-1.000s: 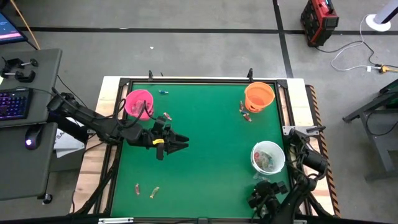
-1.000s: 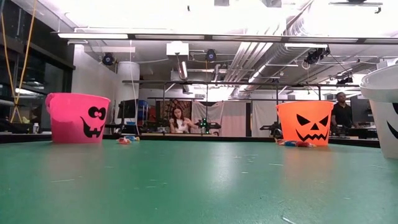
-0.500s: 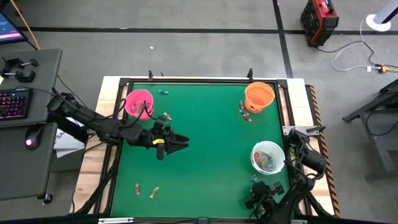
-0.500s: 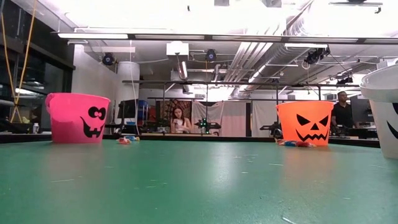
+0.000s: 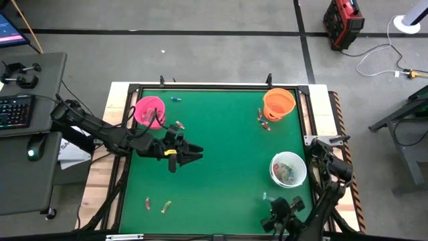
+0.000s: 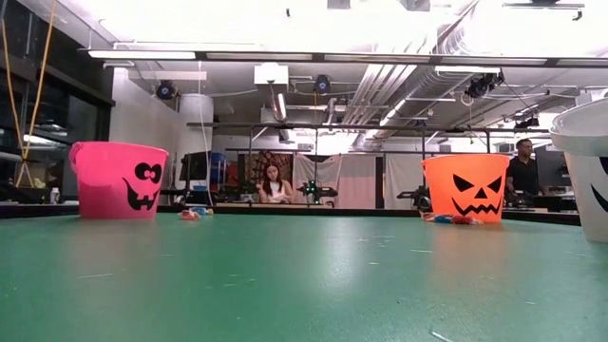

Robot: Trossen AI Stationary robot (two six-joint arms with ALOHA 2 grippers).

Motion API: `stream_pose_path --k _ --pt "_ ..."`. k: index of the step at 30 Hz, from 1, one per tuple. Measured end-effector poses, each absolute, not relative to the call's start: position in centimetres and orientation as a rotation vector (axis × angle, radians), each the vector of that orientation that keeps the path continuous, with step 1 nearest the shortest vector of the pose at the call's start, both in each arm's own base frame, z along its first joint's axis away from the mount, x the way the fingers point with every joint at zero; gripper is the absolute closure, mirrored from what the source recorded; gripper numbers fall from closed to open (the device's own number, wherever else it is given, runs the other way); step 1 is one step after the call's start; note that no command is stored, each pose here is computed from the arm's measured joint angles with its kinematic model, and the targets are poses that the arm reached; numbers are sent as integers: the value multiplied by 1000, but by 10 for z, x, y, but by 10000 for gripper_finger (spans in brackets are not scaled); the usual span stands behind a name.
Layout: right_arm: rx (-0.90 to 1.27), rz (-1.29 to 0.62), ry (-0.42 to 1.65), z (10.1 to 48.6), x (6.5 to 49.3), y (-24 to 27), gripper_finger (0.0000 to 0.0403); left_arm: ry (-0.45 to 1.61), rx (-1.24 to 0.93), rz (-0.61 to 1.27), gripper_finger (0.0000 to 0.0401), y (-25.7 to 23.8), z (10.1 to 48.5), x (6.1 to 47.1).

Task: Sort candy by brand, put in halloween buckets
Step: Put the blue gummy into the white bucket

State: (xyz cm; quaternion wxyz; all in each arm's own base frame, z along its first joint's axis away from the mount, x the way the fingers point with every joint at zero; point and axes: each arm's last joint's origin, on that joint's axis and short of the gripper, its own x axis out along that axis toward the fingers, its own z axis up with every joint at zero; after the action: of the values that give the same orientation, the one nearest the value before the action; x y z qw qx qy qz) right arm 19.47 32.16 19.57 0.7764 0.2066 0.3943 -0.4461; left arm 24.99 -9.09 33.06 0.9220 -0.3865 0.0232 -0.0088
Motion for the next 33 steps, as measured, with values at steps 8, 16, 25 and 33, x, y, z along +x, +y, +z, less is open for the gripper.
stream_pose_path --k 8,16,25,33 --pt "443 -741 674 263 218 318 402 48 -792 -18 204 -91 331 250" --pt "523 -643 731 343 205 263 403 24 -719 -45 204 -92 334 250" --pt "867 -820 921 321 128 170 403 53 -672 -170 204 -102 335 247" --pt "1189 -677 1084 296 96 130 403 60 -613 -187 204 -122 334 237"
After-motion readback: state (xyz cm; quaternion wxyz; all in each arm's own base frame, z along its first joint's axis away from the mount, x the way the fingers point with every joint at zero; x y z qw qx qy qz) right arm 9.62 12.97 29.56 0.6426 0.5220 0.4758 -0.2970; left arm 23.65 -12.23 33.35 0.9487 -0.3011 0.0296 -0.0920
